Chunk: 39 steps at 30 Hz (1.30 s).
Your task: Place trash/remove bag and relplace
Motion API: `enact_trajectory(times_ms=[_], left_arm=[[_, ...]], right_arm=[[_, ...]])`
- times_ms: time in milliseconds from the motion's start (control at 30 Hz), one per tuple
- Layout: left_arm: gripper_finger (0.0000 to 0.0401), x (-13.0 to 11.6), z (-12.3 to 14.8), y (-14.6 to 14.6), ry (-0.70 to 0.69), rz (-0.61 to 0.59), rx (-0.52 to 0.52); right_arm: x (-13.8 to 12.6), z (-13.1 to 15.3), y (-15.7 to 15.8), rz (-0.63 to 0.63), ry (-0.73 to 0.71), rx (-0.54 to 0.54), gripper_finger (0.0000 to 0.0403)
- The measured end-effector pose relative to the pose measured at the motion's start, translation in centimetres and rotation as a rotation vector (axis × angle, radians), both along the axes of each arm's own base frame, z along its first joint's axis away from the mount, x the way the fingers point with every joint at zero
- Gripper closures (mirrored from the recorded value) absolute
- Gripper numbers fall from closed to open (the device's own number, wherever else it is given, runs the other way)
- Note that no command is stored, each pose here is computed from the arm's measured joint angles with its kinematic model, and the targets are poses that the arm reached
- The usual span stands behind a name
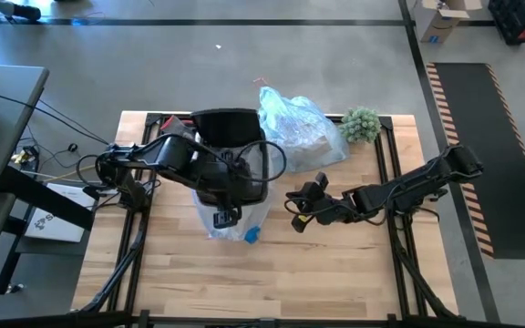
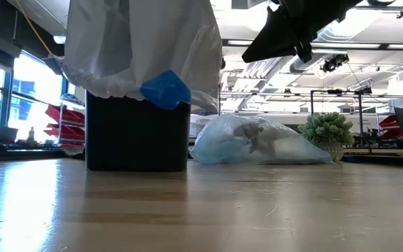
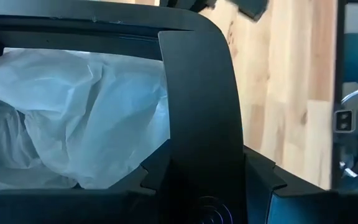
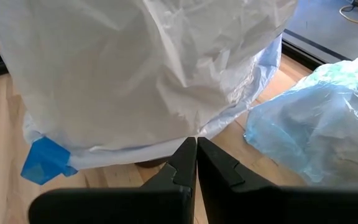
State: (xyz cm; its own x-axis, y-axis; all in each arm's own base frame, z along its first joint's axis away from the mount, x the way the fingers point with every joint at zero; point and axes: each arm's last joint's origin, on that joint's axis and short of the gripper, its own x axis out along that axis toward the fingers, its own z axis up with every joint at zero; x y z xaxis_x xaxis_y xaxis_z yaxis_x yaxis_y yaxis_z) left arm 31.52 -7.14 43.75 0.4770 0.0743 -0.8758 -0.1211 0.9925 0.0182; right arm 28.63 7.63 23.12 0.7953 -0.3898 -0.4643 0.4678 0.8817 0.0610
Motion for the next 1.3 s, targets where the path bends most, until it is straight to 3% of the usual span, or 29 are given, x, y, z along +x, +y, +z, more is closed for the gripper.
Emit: enact_trajectory(times_ms=[600,900,1100,1300], left_arm=[[0.03,0.1,0.3,-0.4,-0.032,0.044,0.029],[0.0301,0.9,-0.4,-0.8,0.002,-0.041,0.06],[0.0301,-1.3,1.6,-1.3,-0.065,-0.066,0.011],[0.0301,-2.9,2.7,-1.3,-0.107,-0.009,-0.035]], right_arm=[[0.0,0.0,0.0,0.001,0.0,0.001,0.0402],[0.0,0.0,0.0,0.006,0.002,0.005,0.0402],[0.0,0.0,0.0,0.008,0.002,0.006,0.0402],[0.0,0.0,0.0,0.008,0.001,0.006,0.0402]])
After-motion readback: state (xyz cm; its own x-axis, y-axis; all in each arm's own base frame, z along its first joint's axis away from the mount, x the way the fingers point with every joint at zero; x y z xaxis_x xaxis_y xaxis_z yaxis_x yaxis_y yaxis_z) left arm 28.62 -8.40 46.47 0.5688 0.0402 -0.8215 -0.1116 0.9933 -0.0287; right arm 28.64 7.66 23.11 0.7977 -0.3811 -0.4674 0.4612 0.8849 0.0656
